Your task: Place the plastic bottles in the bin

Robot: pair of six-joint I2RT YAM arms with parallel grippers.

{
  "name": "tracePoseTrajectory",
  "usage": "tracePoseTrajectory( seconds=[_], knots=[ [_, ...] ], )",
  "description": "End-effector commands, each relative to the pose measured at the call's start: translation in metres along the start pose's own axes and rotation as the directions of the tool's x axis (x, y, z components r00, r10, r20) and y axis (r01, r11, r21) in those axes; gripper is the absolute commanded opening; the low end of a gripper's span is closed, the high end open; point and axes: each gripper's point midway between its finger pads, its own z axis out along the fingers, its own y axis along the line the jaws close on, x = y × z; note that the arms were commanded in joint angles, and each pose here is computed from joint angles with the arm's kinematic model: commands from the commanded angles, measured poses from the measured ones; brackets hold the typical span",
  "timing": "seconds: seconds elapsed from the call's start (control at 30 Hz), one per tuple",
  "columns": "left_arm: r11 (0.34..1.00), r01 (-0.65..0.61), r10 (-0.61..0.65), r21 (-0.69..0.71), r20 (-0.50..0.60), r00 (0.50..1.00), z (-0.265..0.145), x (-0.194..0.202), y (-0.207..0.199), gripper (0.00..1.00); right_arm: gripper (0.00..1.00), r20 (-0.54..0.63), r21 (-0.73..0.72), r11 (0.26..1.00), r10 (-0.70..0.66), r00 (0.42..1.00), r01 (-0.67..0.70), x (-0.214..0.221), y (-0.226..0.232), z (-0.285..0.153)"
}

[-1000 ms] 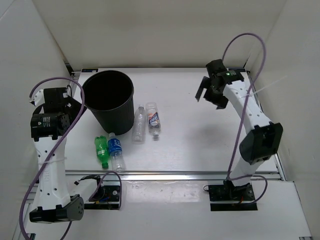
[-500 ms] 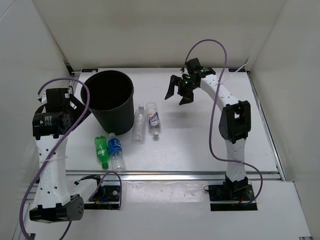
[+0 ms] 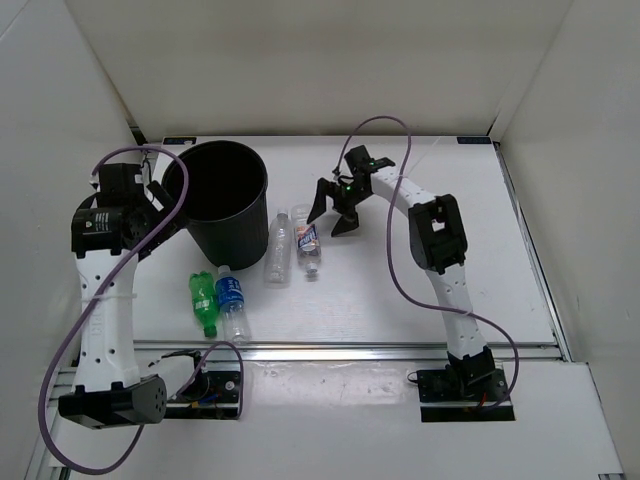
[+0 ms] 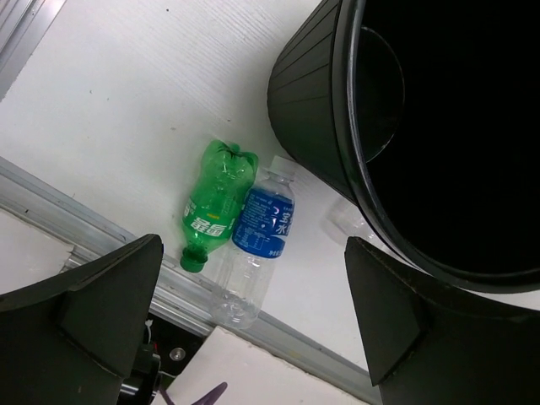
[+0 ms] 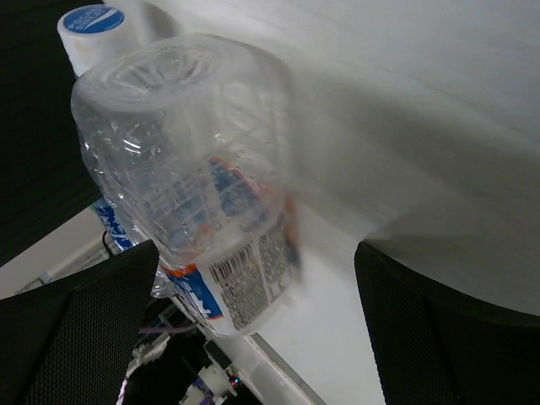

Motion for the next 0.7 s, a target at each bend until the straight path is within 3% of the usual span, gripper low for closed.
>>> tracePoseTrajectory(
  seconds=[0.0,0.23,0.4,0.5,0.67],
  knots=[
    [0.999,-0.026,0.026,0.026,0.007,1.000,-0.008,-0.002,-0.003,1.00,1.00,-0.005,-0.112,0.990,-0.084,0.996,0.082,-0.001,0.039,0.008],
    [0.999,-0.046,0.046,0.029,-0.017,0.999,-0.004,0.005,-0.003,1.00,1.00,-0.083,-0.094,0.995,-0.046,0.996,0.038,0.017,0.023,0.039],
    [0.998,-0.055,0.057,0.042,-0.043,0.997,-0.001,0.012,-0.006,1.00,0.58,-0.093,-0.019,1.000,-0.013,0.996,0.011,0.028,0.004,0.040],
    [0.998,-0.046,0.048,0.041,-0.044,0.998,-0.001,0.012,-0.006,1.00,0.48,-0.055,0.070,0.998,0.013,0.998,-0.009,0.029,-0.009,0.018],
    [0.999,-0.004,0.003,0.043,0.026,1.000,-0.014,-0.004,-0.008,1.00,0.38,0.093,0.043,0.999,-0.027,0.995,0.023,0.020,0.041,-0.067]
  ],
)
